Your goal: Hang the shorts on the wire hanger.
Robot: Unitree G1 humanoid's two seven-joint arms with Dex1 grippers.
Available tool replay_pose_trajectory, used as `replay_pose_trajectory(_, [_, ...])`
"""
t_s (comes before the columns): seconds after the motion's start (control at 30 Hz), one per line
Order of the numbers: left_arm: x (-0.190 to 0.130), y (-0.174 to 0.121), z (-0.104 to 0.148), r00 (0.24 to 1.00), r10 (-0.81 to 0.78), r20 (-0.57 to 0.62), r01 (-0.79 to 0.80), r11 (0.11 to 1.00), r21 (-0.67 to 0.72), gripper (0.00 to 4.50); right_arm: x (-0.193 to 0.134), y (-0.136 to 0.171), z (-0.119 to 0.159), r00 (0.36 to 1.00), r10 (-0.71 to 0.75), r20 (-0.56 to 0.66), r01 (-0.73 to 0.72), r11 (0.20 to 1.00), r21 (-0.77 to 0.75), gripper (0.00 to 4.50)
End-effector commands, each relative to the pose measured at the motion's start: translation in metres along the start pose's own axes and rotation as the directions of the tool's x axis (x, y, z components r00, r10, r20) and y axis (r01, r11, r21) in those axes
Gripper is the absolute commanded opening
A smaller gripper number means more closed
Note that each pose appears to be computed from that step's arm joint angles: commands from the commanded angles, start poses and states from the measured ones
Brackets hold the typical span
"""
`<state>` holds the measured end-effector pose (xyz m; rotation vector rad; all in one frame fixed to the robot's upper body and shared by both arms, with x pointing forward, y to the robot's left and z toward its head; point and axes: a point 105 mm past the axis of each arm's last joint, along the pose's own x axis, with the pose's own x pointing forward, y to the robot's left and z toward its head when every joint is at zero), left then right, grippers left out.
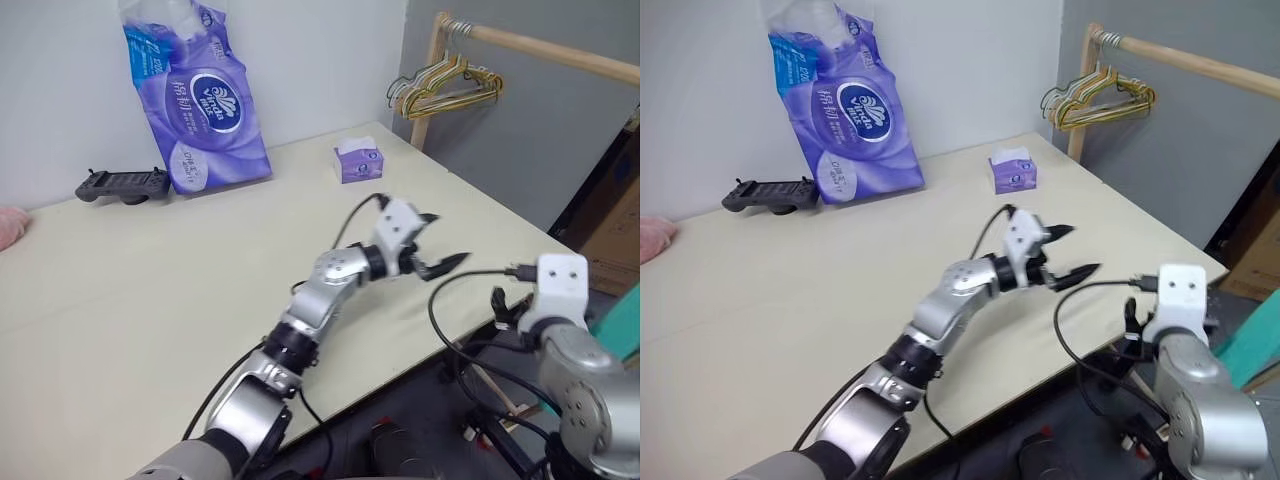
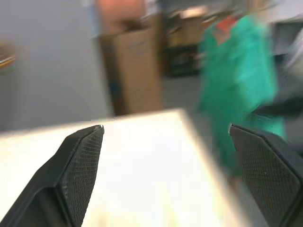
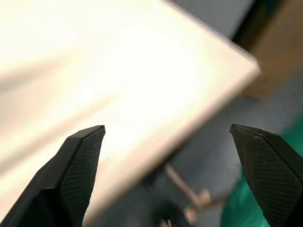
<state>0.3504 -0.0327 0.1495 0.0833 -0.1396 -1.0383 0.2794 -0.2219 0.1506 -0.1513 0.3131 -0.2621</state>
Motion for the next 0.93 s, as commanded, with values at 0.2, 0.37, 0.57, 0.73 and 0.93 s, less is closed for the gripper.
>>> replay_pose_trajectory(0.2, [-0.104, 0.083, -0.012, 0.761, 0.648, -0.028, -0.648, 0.762, 0.007, 4.50, 0.049, 0.059, 0.050, 0.934, 0.240, 0.266, -0.237, 0.970, -0.044, 4.49])
replay_pose_trajectory(0.37, [-0.156, 0.093, -0.034, 0.600, 0.787, -0.141, -0.798, 0.600, -0.047, 4.50, 0.066, 0.111, 0.053, 0.865, 0.390, 0.315, -0.383, 0.920, -0.085, 4.49])
replay_pose_trajectory(0.57, [-0.187, 0.095, -0.041, 0.488, 0.844, -0.221, -0.872, 0.483, -0.082, 4.50, 0.071, 0.154, 0.049, 0.815, 0.481, 0.323, -0.490, 0.870, -0.056, 4.49])
replay_pose_trajectory(0.73, [-0.188, 0.105, -0.037, 0.509, 0.837, -0.202, -0.855, 0.518, -0.009, 4.50, 0.076, 0.149, 0.029, 0.838, 0.471, 0.275, -0.485, 0.874, -0.021, 4.49])
replay_pose_trajectory(0.93, [-0.185, 0.118, -0.046, 0.532, 0.817, -0.222, -0.840, 0.542, -0.018, 4.50, 0.080, 0.126, 0.016, 0.885, 0.398, 0.243, -0.413, 0.911, 0.011, 4.49])
